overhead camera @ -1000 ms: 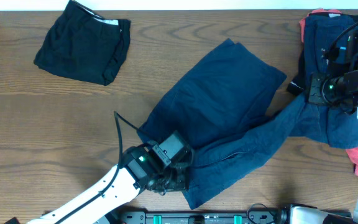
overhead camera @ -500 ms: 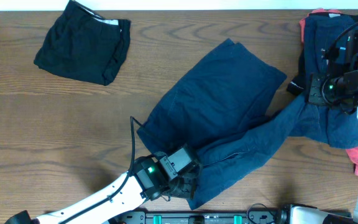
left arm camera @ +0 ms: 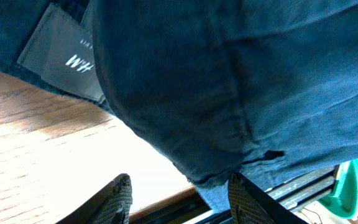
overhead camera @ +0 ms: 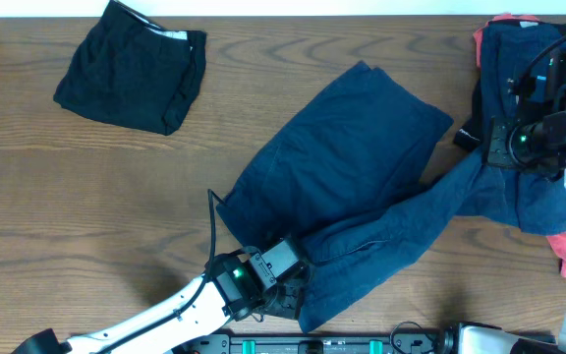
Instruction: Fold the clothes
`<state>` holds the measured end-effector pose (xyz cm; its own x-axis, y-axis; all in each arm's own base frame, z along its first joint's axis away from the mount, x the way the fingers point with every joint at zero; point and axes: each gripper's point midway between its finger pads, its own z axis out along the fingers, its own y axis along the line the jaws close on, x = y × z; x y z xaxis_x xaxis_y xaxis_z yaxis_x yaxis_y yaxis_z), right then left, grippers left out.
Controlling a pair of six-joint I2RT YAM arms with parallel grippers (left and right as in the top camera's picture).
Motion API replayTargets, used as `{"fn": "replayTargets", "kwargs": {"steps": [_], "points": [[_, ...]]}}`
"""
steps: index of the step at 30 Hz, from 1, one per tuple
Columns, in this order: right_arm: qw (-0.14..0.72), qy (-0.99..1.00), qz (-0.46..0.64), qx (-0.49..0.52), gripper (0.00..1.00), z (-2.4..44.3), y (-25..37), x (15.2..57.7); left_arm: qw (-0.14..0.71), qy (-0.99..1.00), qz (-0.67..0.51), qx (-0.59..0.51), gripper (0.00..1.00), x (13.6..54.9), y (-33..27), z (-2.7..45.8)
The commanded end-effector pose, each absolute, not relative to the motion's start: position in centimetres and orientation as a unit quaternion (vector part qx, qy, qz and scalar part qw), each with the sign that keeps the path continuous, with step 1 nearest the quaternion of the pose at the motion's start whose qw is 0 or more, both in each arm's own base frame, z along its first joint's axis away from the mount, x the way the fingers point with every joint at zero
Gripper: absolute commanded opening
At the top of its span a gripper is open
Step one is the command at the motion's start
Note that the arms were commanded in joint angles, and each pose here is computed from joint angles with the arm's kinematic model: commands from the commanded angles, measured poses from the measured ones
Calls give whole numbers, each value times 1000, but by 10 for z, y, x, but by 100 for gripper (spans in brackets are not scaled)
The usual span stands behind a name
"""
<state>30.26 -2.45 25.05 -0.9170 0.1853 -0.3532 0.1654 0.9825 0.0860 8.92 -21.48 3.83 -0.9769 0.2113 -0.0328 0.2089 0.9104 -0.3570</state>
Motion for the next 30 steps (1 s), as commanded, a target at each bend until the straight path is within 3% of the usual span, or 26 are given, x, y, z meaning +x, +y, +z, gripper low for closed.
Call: {"fn": "replayTargets", "kwargs": {"steps": [1,6,19,20,23,30], "points": [[186,979,26,78,1,253,-23,303,4,-975,187,-118,52,88,-218,37],[185,979,26,78,1,253,-22,302,6,-960,240,-144,53,84,-240,47],[185,979,35,77,1,253,-19,302,3,-963,222,-150,52,86,-239,36],[185,979,35,77,1,253,-19,302,4,-964,221,-150,47,87,-240,35],[185,979,35,77,1,253,-19,302,6,-964,220,-148,9,87,-240,34],[186,979,35,76,1,253,-19,303,-3,-966,222,-134,6,96,-236,40]]}}
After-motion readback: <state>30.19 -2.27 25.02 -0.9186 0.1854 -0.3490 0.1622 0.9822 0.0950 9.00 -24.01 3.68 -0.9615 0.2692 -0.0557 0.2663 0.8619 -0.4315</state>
